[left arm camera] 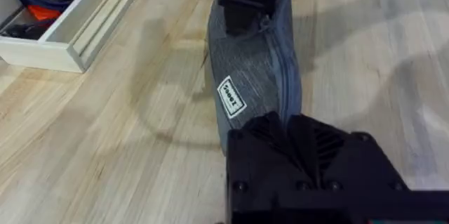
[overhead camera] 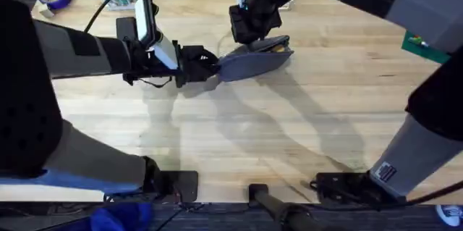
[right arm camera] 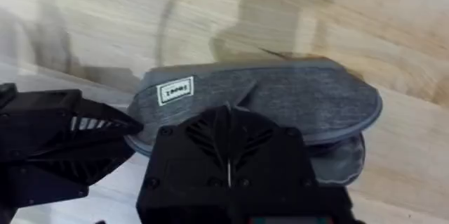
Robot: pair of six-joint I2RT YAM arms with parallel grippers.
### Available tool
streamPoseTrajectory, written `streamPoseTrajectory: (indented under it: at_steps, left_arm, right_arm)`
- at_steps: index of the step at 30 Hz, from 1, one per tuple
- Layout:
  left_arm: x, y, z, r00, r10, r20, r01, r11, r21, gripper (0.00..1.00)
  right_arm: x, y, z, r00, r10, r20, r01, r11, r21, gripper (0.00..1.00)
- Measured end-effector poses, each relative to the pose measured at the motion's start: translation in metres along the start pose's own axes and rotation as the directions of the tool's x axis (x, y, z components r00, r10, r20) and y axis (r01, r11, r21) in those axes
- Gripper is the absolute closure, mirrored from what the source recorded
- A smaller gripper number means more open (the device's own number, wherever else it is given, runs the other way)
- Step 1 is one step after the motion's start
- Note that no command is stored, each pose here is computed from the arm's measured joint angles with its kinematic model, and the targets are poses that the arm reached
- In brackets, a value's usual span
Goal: Unzip the bag, pick up the pens from the table one at a time and place them inside, then zip the bag closed.
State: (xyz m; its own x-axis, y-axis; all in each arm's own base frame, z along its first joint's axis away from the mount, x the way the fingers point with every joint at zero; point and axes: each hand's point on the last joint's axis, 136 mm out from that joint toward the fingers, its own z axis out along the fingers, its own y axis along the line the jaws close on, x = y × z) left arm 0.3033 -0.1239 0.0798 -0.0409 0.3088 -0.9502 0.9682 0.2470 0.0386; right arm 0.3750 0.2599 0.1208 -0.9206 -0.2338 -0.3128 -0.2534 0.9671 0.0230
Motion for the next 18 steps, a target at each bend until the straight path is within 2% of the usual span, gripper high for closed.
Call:
streamPoseTrajectory:
  at_steps: [9,18]
  left_arm:
    - [0.000,0.000,0.000,1.000,0.000,0.000,0.000,1.000,0.000,0.959]
    - [0.000,0.000,0.000,1.000,0.000,0.000,0.000,1.000,-0.001,0.959]
  right_arm:
    - [-0.002,0.002,-0.004,0.999,-0.031,0.012,0.031,0.999,-0.013,0.969]
    - [-0.008,0.003,-0.036,0.996,-0.047,0.073,0.050,0.998,-0.043,0.968]
